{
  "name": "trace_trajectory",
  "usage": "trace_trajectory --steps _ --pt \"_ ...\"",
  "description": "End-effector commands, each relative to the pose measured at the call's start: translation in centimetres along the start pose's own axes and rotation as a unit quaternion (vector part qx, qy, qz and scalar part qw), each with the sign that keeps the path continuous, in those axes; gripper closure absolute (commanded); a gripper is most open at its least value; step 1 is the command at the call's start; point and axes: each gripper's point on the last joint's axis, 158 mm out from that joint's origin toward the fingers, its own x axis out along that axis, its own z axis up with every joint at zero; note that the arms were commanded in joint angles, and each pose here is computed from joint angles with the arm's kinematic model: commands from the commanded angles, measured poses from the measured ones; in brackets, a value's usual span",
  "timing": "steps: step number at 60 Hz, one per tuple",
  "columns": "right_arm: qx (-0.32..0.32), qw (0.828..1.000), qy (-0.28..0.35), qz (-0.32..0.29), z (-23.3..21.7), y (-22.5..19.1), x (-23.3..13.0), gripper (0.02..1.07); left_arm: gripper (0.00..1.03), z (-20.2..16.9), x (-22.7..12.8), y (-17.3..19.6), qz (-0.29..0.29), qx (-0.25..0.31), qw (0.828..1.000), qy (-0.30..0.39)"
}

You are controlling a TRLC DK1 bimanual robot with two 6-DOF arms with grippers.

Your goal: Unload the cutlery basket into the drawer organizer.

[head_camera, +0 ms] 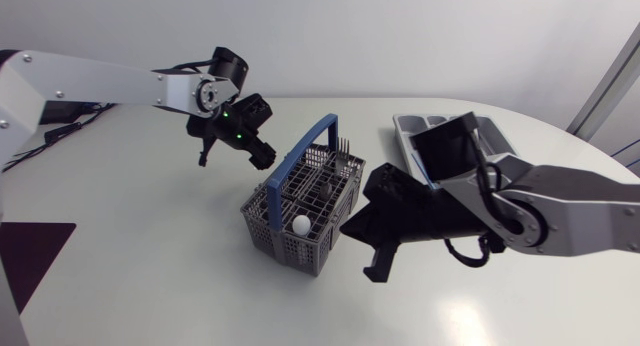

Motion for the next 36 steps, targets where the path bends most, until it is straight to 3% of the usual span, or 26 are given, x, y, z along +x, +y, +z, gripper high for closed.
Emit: trace_trajectory --steps 1,10,20,26,36 --pt "0.009 1.0 -0.006 -0.01 -0.9 -0.2 -0.9 0.81 0.05 -0.2 -3.0 0.9 0.011 -0.007 1.0 -0.013" --pt "0.021 0.999 -0.026 -0.019 -0.2 -0.5 -2.2 0.57 0.05 -2.4 -7.8 -1.5 0.009 0.006 1.0 -0.025" --pt "0.054 0.997 -0.045 -0.02 1.5 -0.7 -2.4 0.56 0.05 -3.5 -11.0 -4.1 0.0 0.015 0.999 -0.044" --pt "0.074 0.996 -0.046 -0.018 2.2 -1.1 -1.8 0.47 0.05 -4.3 -11.6 -5.5 -0.007 0.022 0.999 -0.045" --pt "0.096 0.994 -0.053 -0.009 3.9 -1.4 -0.7 0.47 0.05 -5.1 -12.4 -6.6 -0.011 0.027 0.998 -0.047"
